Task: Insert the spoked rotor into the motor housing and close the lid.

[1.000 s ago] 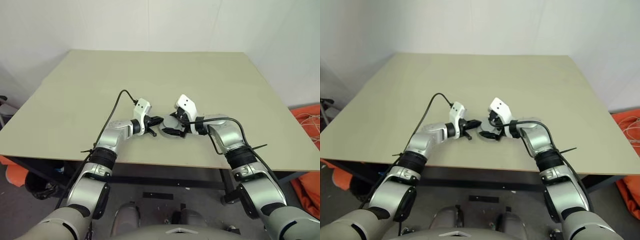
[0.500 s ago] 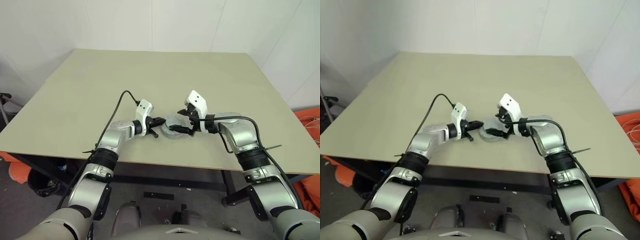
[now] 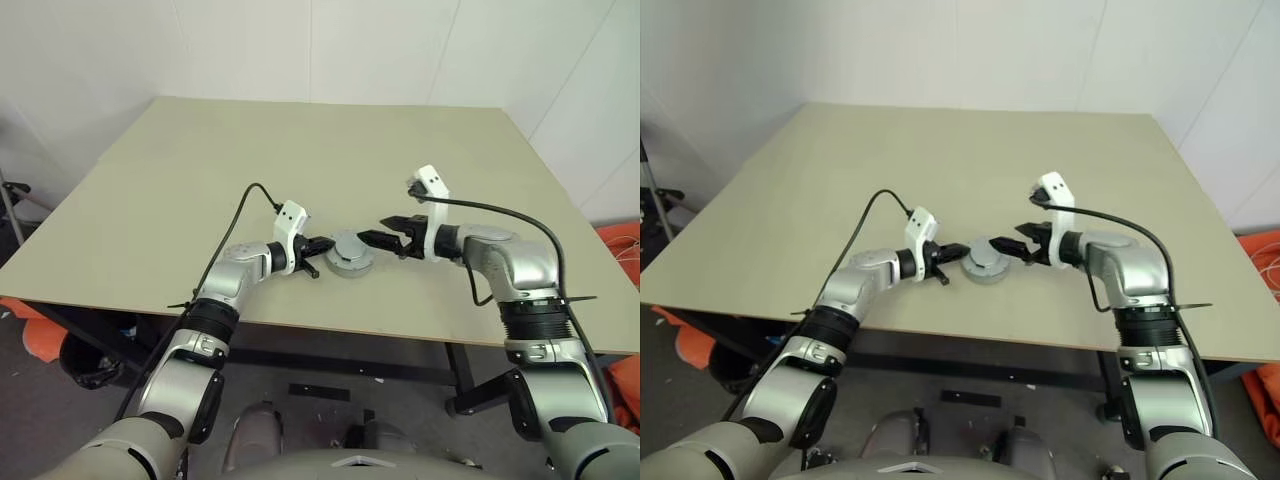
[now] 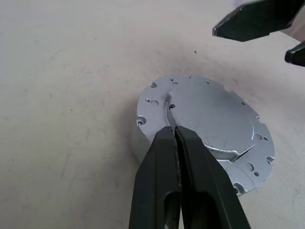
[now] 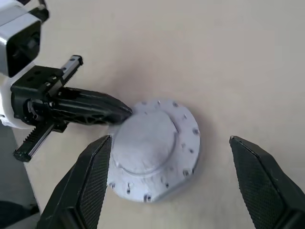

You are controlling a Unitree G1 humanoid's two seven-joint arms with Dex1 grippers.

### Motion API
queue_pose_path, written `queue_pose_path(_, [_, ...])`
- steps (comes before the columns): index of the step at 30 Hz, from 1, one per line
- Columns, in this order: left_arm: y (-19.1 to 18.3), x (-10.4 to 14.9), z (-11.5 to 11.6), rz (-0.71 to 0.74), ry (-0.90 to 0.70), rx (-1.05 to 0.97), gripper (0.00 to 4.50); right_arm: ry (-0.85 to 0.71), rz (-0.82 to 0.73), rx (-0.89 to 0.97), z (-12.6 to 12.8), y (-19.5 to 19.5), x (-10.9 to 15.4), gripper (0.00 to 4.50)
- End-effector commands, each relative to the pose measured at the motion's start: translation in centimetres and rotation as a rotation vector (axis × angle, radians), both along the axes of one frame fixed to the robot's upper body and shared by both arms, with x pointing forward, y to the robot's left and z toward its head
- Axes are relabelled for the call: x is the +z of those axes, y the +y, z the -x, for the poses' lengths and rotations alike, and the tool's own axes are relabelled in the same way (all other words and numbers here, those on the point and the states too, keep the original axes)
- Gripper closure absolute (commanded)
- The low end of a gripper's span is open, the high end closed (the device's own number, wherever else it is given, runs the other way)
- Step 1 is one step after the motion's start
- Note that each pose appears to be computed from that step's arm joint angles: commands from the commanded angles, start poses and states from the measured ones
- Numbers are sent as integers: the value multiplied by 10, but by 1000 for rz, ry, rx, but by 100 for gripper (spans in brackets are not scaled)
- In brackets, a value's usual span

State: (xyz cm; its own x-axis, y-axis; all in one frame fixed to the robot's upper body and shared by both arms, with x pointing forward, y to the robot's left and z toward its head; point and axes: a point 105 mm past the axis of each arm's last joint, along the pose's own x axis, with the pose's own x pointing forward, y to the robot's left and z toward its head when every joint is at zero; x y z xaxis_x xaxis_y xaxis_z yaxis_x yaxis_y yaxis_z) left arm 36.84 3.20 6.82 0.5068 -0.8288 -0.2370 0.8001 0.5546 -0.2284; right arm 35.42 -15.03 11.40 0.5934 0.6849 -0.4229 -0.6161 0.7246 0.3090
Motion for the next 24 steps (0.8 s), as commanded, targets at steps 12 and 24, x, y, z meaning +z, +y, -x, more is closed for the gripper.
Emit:
queue_pose_path(12, [-8, -3, 4, -7, 12, -32, 443, 393, -105, -156, 9, 8, -1, 2])
queue_pose_path(24, [-8, -3, 4, -5, 12, -34, 443, 495, -163, -253, 7, 8, -20, 2])
